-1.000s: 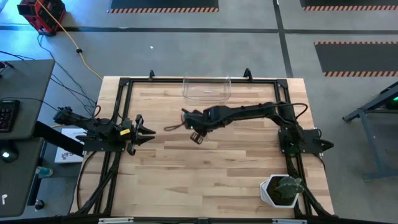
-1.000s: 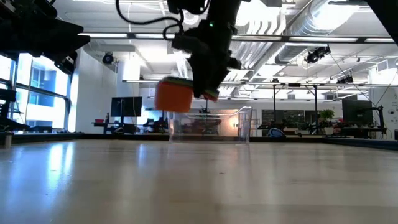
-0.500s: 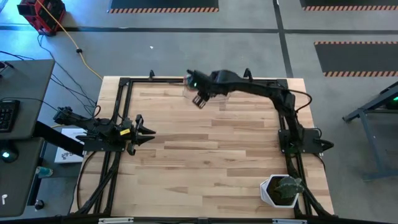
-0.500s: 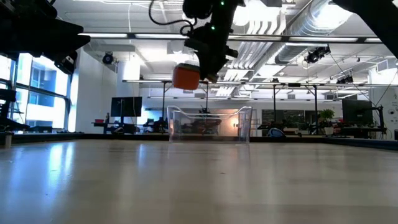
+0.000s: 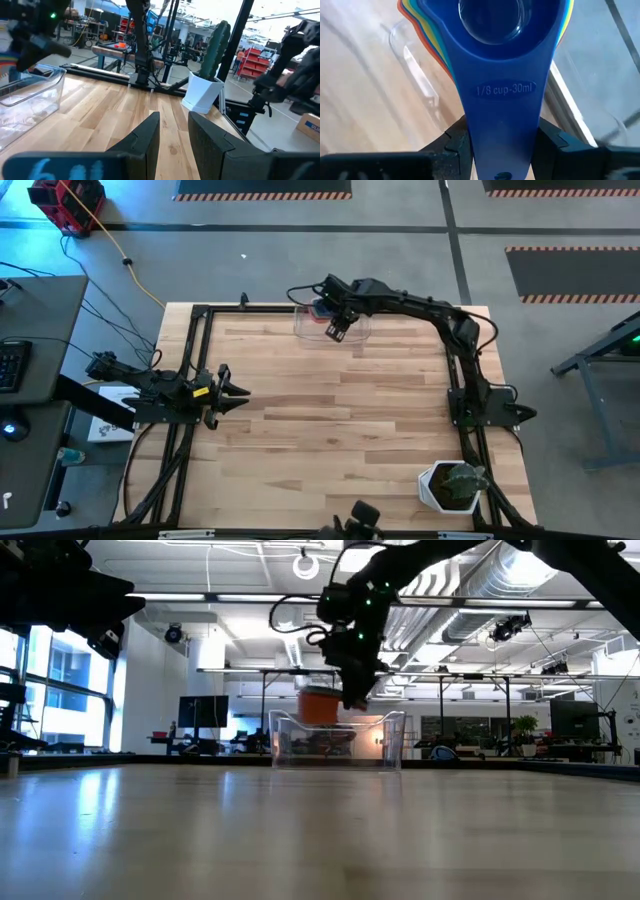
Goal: Nest measuring cups in basket
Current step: Put the stacked measuring cups into the transparent bin
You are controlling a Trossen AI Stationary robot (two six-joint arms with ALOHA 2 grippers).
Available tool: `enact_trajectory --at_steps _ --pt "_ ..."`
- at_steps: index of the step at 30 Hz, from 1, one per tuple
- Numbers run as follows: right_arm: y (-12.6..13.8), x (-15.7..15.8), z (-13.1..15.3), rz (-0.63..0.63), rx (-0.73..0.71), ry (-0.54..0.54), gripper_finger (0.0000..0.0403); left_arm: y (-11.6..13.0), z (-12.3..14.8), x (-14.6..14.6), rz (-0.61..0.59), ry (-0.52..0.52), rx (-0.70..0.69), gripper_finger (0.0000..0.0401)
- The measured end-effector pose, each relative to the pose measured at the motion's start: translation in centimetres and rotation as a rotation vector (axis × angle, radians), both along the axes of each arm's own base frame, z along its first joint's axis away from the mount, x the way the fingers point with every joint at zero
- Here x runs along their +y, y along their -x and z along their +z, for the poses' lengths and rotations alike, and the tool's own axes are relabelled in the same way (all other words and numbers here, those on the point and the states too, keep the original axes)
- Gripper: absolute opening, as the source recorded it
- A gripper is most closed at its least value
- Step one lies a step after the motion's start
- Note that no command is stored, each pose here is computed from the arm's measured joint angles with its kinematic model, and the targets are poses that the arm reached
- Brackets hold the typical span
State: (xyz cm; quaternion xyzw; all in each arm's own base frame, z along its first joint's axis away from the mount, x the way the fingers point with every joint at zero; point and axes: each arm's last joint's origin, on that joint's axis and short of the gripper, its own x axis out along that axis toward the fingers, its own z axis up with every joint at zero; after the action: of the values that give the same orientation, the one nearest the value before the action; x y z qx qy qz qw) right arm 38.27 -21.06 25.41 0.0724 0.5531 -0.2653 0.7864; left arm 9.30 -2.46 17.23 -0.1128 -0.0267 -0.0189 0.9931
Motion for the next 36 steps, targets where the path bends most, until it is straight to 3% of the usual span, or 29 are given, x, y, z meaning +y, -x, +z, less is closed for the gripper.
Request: enact_trajectory --at_steps 13,20,27,36 --pt "2.3 -1.3 -5.2 0.054 0.081 -0.120 0.0124 0.0 0.0 0.0 0.000 0.000 0.000 0.0091" --pt "2.4 -1.2 -5.6 0.073 0.079 -0.139 0.0126 0.0 0.0 0.0 0.000 0.000 0.000 0.0091" --pt "2.3 -1.1 -5.5 0.081 0.072 -0.149 0.0176 0.0 0.0 0.0 0.000 0.000 0.000 0.0091" --pt "2.3 -1.1 -5.4 0.081 0.064 -0.140 0.0184 0.0 0.0 0.0 0.000 0.000 0.000 0.0091"
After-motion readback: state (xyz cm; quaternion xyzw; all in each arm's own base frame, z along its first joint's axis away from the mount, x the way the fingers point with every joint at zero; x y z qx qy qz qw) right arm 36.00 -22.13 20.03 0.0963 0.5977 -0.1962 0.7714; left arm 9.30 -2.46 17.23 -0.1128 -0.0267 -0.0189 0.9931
